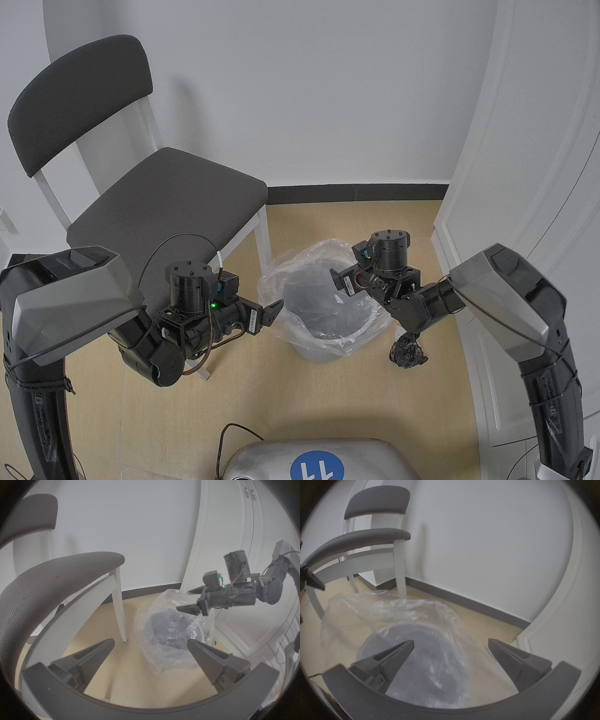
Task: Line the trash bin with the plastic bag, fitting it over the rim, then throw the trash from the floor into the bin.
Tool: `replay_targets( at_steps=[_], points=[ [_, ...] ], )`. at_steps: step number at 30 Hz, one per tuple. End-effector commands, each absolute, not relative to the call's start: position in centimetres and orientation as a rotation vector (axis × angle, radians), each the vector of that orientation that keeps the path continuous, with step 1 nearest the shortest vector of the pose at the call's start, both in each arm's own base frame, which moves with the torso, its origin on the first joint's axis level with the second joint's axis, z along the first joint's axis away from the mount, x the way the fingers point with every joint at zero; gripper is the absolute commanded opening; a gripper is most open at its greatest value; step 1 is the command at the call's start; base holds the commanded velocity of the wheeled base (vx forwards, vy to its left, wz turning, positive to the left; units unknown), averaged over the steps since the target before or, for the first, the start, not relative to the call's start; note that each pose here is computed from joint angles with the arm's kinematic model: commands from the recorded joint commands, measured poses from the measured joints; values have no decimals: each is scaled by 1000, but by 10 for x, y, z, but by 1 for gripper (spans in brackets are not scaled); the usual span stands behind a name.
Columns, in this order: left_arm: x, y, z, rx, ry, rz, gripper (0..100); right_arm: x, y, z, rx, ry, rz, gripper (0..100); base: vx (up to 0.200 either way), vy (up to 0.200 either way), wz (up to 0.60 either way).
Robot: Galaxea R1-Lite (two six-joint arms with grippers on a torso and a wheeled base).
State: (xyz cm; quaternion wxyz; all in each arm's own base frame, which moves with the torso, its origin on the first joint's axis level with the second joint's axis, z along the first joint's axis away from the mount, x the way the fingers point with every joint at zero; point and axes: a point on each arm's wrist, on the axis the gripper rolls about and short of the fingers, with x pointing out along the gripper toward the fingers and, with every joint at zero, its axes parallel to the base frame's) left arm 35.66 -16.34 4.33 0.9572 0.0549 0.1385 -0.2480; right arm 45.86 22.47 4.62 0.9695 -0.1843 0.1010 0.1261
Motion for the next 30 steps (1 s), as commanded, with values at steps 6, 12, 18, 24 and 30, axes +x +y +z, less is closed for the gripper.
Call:
replay_targets(
  at_steps=[6,12,18,24,30],
  points=[
    [338,-178,53,98,162,-558,100,342,170,107,-225,238,245,100,0,0,0],
    [324,-190,58,83,65,-601,100,321,159,94,-122,205,231,100,0,0,0],
    [315,-193,75,68,-56,-613,100,318,157,90,-59,215,228,100,0,0,0],
    [303,-188,127,29,-193,-598,100,313,155,105,-41,180,229,100,0,0,0],
    [297,-185,173,-21,-313,-505,100,302,150,128,-20,128,231,100,0,0,0]
  ],
)
